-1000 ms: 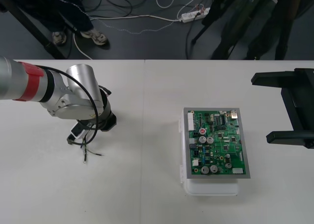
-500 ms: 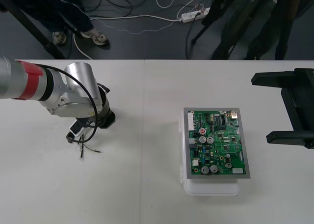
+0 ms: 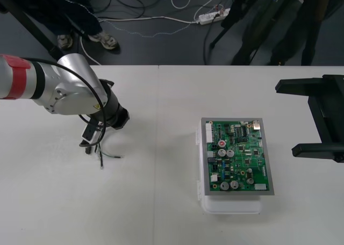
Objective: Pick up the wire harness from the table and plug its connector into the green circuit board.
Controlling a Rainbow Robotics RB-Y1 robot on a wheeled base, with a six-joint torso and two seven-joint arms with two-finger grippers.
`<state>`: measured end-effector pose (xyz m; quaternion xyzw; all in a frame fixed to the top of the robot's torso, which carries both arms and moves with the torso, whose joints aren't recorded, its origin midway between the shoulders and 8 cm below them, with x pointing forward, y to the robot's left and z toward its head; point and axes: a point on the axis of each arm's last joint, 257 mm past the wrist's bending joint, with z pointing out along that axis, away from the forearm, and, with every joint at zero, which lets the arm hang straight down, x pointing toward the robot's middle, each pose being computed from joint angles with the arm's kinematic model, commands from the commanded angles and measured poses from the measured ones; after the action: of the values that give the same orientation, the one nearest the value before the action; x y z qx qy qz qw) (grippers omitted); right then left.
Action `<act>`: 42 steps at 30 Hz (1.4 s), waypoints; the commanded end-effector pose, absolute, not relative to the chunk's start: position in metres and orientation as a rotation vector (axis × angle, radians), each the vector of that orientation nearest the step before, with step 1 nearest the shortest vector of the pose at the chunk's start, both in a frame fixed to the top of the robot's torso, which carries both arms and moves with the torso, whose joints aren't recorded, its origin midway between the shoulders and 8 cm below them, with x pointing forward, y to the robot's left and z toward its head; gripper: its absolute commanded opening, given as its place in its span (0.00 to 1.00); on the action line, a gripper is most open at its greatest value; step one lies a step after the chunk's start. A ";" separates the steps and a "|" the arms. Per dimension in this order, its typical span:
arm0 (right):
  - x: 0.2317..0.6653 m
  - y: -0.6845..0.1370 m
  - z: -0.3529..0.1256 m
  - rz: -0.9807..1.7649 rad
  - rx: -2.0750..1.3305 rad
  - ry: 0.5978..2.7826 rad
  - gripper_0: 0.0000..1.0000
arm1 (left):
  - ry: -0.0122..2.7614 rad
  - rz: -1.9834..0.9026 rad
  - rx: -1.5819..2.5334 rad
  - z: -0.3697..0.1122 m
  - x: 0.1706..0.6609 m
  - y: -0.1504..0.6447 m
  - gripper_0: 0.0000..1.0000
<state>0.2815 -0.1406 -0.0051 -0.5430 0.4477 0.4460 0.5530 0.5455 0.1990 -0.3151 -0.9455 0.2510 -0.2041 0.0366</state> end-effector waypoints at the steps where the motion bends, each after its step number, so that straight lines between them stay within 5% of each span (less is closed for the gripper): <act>1: 0.276 -0.146 -0.003 1.033 -1.308 1.041 1.00 | 0.589 -0.759 -3.043 -0.279 0.559 0.195 0.00; 24: 0.270 -0.142 0.000 1.069 -1.311 1.032 1.00 | -0.178 -0.771 -3.626 -0.153 0.508 0.164 0.00; 34: 0.269 -0.141 0.001 1.079 -1.310 1.033 1.00 | -0.609 -0.464 -3.854 -0.102 0.469 0.143 0.00; 42: 0.268 -0.141 0.000 1.084 -1.309 1.039 1.00 | -0.994 0.105 -3.847 -0.067 0.431 0.142 0.00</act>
<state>0.2766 -0.1407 0.0011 -0.5403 0.4373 0.4566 0.5554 0.4551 0.1288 -0.0936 -0.9031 -0.1397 -0.0649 -0.4008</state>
